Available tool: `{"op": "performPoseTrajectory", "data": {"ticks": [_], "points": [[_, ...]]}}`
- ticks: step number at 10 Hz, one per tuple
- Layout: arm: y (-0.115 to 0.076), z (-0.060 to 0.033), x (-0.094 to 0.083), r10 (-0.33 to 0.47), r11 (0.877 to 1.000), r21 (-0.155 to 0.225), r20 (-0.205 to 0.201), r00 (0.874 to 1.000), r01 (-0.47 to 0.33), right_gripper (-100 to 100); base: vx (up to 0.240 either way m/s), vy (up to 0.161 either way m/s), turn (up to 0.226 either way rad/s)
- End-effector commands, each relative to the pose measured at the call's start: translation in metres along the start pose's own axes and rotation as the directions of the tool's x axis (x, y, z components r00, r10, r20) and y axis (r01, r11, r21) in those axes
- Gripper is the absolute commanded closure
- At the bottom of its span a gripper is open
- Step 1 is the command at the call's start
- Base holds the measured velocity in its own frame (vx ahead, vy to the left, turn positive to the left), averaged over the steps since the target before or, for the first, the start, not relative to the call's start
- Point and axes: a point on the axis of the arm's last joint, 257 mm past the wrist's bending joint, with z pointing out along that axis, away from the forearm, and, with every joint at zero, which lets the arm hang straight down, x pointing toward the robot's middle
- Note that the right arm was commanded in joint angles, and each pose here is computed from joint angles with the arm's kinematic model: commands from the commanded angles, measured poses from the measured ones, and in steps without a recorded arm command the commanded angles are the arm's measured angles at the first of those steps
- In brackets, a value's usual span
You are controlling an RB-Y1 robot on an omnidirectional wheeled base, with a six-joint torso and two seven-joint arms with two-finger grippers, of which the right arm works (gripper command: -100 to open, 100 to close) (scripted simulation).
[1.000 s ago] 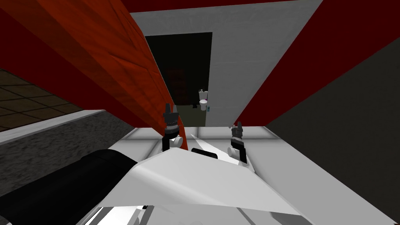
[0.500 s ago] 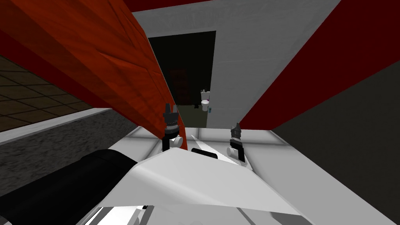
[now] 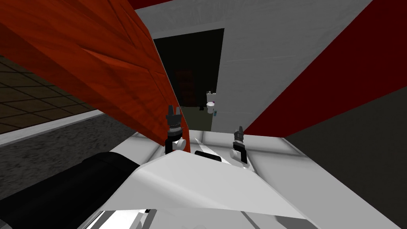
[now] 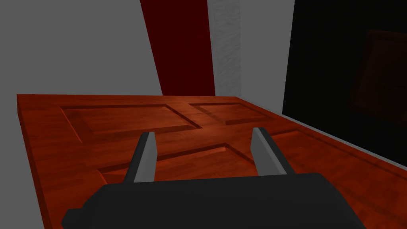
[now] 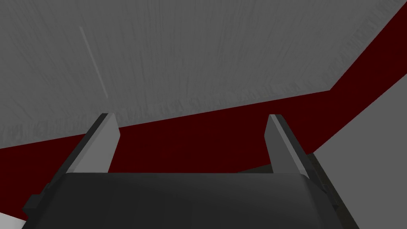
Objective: Pull the door open
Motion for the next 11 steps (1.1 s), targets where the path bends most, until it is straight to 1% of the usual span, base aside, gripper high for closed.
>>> {"op": "performPoseTrajectory", "data": {"ticks": [1, 11], "points": [[-0.011, -0.0004, -0.001, -0.005, 1.000, 0.016, 0.007, 1.000, 0.005, -100, 0.097, -0.029, 0.101], [-0.066, -0.0099, 0.000, -0.026, 0.993, 0.114, 0.048, 0.999, 0.020, -100, 0.095, -0.026, 0.121]]}}
